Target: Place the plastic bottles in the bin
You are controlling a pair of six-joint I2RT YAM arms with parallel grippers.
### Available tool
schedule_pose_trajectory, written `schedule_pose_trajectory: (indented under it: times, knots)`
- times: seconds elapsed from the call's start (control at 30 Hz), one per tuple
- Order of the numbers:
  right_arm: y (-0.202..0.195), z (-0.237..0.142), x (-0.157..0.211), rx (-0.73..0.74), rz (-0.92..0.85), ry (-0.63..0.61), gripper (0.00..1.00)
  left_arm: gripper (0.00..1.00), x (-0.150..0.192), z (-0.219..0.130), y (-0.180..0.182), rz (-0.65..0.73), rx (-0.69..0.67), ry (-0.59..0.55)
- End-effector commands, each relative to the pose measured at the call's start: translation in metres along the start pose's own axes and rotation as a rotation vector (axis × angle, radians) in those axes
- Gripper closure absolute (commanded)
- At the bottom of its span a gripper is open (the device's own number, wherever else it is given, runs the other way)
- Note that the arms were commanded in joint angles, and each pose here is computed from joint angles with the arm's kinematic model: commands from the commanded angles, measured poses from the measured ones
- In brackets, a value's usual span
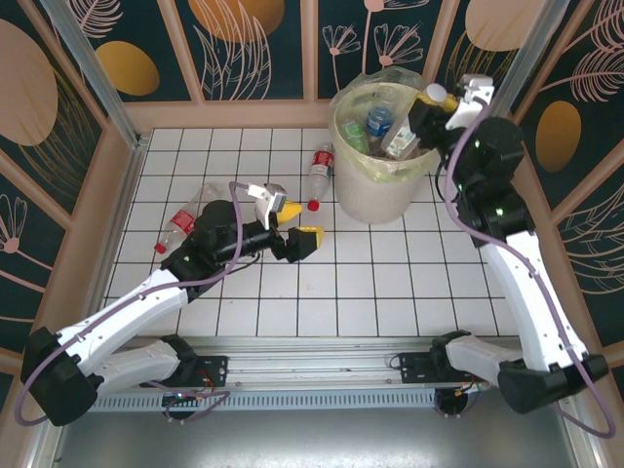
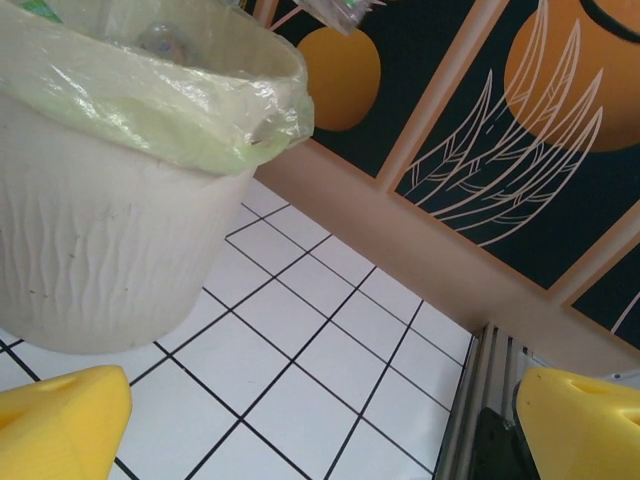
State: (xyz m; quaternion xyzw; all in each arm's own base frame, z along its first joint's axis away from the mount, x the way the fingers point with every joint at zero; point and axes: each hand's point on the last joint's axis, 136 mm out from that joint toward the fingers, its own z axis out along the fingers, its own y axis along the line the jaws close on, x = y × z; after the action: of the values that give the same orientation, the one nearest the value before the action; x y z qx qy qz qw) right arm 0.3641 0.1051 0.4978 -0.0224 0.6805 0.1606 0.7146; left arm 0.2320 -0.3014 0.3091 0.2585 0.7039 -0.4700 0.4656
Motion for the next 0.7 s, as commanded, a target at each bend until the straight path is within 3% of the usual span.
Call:
schedule_pose_trajectory:
  times: [0.0,0.37,0.67]
  knots:
    - [-0.031,0.026,0.002,0.135,-0.086,0.028,0.61,0.01,0.005,0.001,0.004,0.014,-0.018,0.006]
    - [-0.068,0.074,0.055,0.240,-0.096,0.268,0.59,0.01,0.011,0.000,0.014,0.014,-0.072,0.031]
    - [-0.099,0.087,0.092,0.194,0.106,0.432,0.57,0.01,0.016,0.005,0.017,0.003,-0.079,0.054]
